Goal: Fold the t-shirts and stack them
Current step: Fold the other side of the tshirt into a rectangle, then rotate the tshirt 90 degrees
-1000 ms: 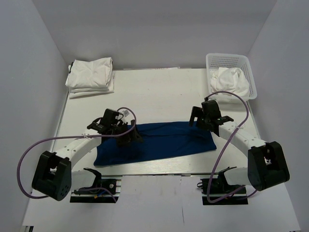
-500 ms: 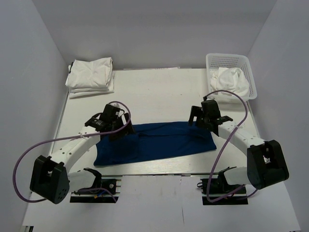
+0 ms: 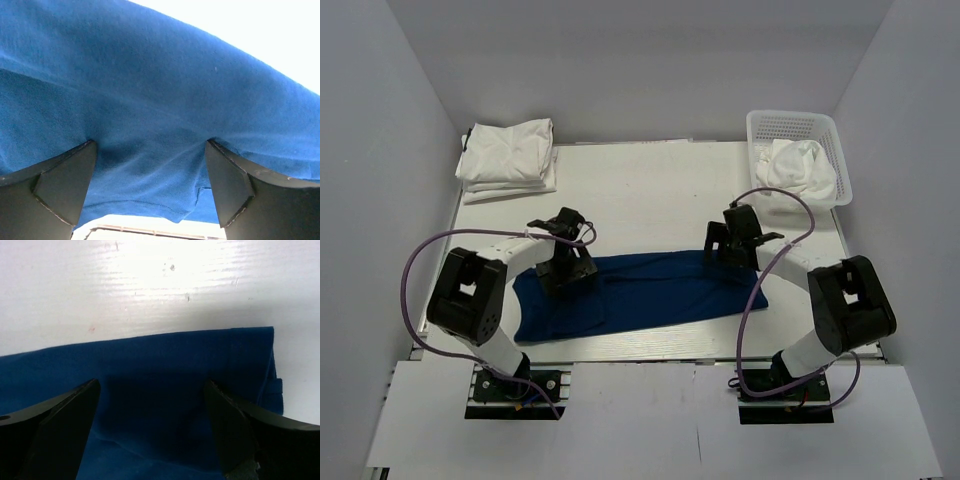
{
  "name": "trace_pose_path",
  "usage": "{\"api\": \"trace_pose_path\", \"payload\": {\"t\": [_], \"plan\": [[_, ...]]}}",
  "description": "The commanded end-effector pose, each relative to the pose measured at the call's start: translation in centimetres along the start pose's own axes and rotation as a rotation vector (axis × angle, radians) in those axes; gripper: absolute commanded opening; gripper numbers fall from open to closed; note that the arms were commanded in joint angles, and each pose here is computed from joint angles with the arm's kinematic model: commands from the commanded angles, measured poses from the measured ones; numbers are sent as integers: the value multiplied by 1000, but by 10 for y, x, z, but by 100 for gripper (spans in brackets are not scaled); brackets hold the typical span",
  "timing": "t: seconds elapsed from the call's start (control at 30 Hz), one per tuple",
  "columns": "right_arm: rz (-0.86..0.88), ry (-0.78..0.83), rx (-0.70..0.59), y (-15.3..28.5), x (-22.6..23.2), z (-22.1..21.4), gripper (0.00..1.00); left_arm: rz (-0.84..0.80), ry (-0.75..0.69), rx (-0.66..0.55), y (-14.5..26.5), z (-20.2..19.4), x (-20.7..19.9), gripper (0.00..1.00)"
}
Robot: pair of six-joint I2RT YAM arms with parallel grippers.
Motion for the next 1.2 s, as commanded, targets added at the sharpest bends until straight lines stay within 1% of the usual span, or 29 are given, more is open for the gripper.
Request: {"api": "trace_pose_path", "payload": {"t": [0.0,0.03,0.07,0.1,0.13,0.2,0.23,0.27,0.3,0.33,0.37,0.4,0.43,0.47,0.5,0.53,0.67,0.7,0.73,0.77,0.8,0.83,0.87,0.9,0.97,1.0,1.07,1.1,1.17], "plan": [[-106,-11,1,-5,-12,5,90,84,39,-32,-39,15,15,100],[-98,-7,26,-7,-11,0,90,77,30,-43,-42,21,11,100],[-108,-6,47,-10,-13,-4,90,51,42,-110,-40,47,2,100],[-100,5,64,-10,-11,-8,90,57,52,-106,-51,57,0,100],[-98,10,86,-9,-11,-15,90,29,29,-175,-44,90,-17,100],[-98,13,104,-2,-15,-25,90,11,-4,-212,-49,123,-36,100],[-82,24,136,5,-17,-41,90,-10,-45,-258,-56,161,-57,100],[-42,34,132,12,-13,-44,90,-17,-68,-270,-60,176,-71,100],[39,92,175,19,2,-59,90,-34,-114,-293,-61,188,-91,100],[98,154,202,27,8,-67,90,-103,-149,-406,-38,232,-126,100],[170,191,287,37,16,-86,90,-134,-225,-359,-75,231,-146,100],[231,272,347,48,31,-108,90,-174,-265,-356,-80,235,-167,100],[247,316,365,52,34,-115,90,-256,-266,-464,-56,271,-196,100],[242,349,400,57,31,-127,90,-316,-304,-474,-61,274,-215,100],[269,428,444,65,35,-147,90,-341,-315,-449,-92,272,-223,100],[276,458,469,67,29,-158,90,-450,-336,-518,-82,282,-248,100],[445,627,579,92,42,-195,90,-672,-318,-622,-92,283,-289,100],[487,659,569,95,47,-197,90,-687,-300,-633,-96,286,-293,100],[519,670,561,100,51,-197,90,-719,-280,-672,-83,297,-302,100],[544,685,555,103,55,-197,90,-737,-263,-687,-96,299,-305,100],[572,723,523,109,58,-195,90,-762,-243,-711,-90,303,-309,100],[574,732,497,111,63,-191,90,-756,-235,-728,-96,303,-307,100],[573,736,471,113,65,-189,90,-797,-228,-792,-85,310,-312,100],[598,740,436,121,70,-185,90,-798,-211,-814,-78,314,-311,100],[563,743,348,120,72,-174,90,-851,-228,-856,-61,317,-317,100],[573,732,274,127,77,-161,90,-879,-253,-877,-48,320,-321,100],[537,720,190,128,80,-147,90,-932,-284,-889,-21,320,-326,100],[543,705,161,133,83,-141,90,-953,-307,-854,-16,313,-326,100],[436,692,89,126,75,-126,90,-949,-350,-877,7,311,-322,100]]}}
Point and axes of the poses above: each gripper's point midway between its finger pads, its own y axis back along the fingers, its own x axis along the line the jaws close on, z = x × y, the point moved 3 cm from there along y, back along the fingers, and after that the axes turned 12 degrees about -y, right-handed, at the moved point
